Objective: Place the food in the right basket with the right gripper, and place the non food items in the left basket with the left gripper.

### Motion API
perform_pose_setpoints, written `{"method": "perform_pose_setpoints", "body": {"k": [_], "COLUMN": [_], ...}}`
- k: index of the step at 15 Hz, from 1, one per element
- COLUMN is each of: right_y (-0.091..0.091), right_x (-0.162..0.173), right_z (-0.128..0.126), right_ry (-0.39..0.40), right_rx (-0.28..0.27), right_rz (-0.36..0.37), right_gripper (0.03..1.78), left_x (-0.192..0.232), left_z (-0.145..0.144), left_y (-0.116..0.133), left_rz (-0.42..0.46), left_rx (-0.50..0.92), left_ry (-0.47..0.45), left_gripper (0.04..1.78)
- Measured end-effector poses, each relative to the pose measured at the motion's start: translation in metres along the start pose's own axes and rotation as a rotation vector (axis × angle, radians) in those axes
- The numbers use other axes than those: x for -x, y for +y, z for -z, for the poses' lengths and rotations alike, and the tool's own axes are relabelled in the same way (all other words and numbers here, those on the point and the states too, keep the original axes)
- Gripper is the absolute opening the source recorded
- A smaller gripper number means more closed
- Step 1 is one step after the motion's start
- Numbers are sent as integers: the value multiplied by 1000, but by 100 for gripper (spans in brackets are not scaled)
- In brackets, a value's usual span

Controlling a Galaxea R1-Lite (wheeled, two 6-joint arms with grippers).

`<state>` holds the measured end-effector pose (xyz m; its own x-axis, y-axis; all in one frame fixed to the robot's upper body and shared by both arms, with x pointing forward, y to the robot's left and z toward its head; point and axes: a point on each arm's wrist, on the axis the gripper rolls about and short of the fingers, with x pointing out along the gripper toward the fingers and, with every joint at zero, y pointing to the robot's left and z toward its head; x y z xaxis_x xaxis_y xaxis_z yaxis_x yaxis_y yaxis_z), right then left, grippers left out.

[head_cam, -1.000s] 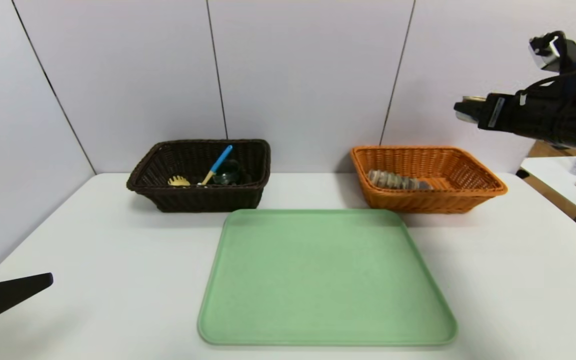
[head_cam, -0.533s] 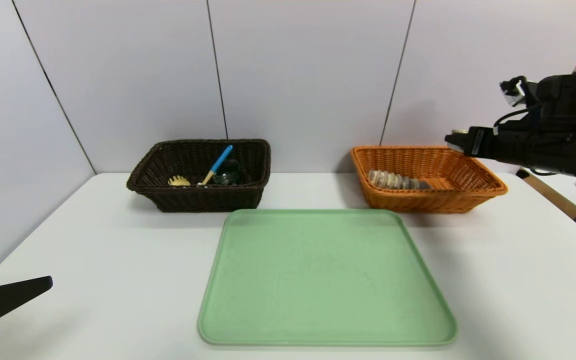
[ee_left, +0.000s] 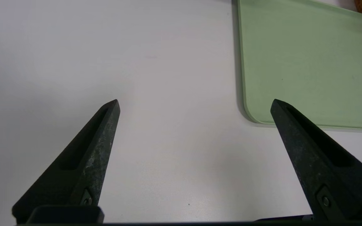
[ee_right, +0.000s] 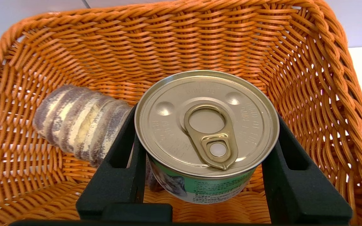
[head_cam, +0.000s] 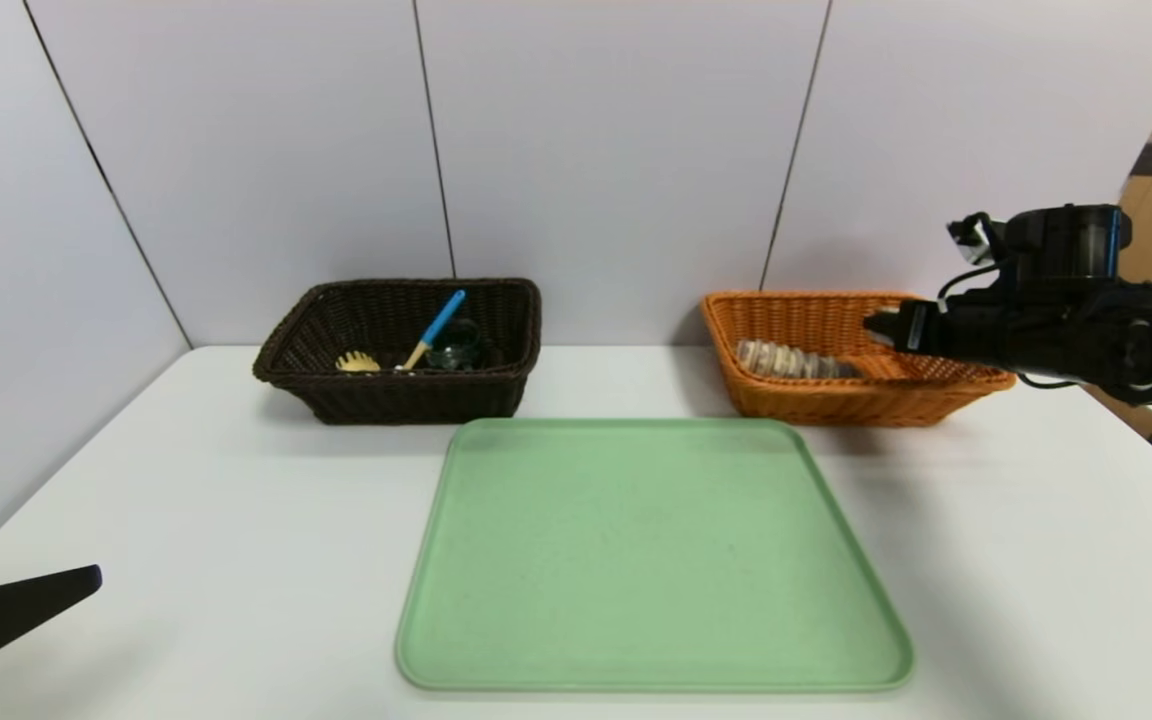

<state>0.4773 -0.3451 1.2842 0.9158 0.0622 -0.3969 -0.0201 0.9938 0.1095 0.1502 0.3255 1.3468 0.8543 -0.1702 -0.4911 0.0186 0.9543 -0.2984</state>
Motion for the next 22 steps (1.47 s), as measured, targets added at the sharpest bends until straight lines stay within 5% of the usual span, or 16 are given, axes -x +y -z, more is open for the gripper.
{"method": "perform_pose_setpoints", "body": {"k": [4,14,18,22], "right_y": [-1,4,14,24], "right_x": [-12,-4,64,162], "right_z": [4,-6,-58,-87], "right_ry": [-10,-52,-126,85], "right_rx": [0,6,19,3], "right_rz": [3,-8,-18,-23], "right_gripper": [99,151,159,164], "left_x": [1,6,20,39], "left_z": [0,-2,-29,-53], "left_y": [0,-1,-11,-20], "left_rz": [1,7,34,29], "left_rx": [-1,-5,-49,-52], "left_ry": [-5,-31,-116,-73], "left_gripper": [169,169,169,169]}}
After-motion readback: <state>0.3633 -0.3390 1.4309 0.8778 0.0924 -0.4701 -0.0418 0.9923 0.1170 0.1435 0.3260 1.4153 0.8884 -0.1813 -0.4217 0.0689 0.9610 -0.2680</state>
